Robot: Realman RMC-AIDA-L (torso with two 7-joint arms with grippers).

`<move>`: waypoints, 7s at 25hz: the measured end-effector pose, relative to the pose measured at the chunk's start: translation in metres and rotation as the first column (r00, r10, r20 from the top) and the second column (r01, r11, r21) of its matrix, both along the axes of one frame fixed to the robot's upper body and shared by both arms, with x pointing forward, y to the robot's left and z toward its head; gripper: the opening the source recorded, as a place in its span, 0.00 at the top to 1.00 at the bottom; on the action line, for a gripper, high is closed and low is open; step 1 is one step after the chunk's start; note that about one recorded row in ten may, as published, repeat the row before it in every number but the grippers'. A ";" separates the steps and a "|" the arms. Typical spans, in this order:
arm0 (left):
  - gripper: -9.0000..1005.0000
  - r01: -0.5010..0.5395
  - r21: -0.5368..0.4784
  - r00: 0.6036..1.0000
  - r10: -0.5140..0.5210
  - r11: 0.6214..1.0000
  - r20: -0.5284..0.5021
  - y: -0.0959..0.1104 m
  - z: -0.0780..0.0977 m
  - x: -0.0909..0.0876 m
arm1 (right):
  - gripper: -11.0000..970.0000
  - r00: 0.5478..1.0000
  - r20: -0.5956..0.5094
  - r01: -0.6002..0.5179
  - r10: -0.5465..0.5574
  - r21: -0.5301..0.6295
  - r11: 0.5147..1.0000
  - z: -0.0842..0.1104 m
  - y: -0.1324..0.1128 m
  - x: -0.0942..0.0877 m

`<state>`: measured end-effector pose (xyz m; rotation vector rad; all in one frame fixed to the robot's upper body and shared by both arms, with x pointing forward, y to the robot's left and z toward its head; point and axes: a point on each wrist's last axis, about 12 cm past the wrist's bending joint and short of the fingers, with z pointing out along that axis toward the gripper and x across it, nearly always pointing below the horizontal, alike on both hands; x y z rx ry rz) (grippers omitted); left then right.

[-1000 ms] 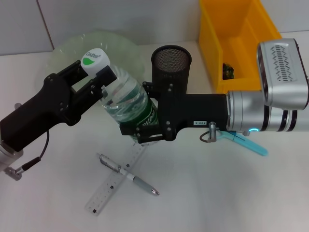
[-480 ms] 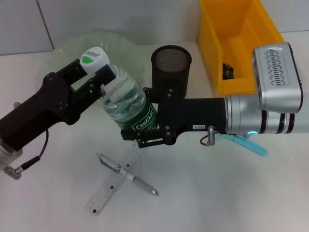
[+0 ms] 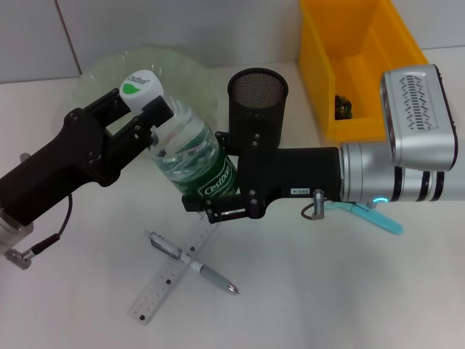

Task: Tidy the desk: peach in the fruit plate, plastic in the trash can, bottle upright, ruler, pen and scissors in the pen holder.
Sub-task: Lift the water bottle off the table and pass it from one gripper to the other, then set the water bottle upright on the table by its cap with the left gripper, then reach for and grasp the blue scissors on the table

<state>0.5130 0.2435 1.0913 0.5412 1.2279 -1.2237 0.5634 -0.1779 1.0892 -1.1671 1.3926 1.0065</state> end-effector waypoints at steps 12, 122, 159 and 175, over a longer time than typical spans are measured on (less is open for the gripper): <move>0.56 -0.020 0.026 1.000 0.020 0.999 -0.012 0.002 -0.002 0.003 | 0.16 1.000 0.030 0.007 -0.007 0.000 1.000 0.005 -0.008 0.001; 0.48 -0.357 0.344 0.934 0.340 0.868 0.111 0.010 -0.040 0.023 | 0.16 0.939 -0.268 0.143 -0.218 -0.273 0.951 0.061 -0.135 -0.021; 0.20 0.303 0.448 0.935 -0.170 0.841 -0.312 0.027 0.019 0.000 | 0.16 0.938 -0.273 0.136 -0.214 -0.279 0.951 0.061 -0.134 -0.021; 0.20 0.210 0.595 0.978 -0.166 0.776 -0.128 0.026 0.006 0.002 | 0.16 0.937 -0.273 0.138 -0.217 -0.281 0.950 0.060 -0.135 -0.021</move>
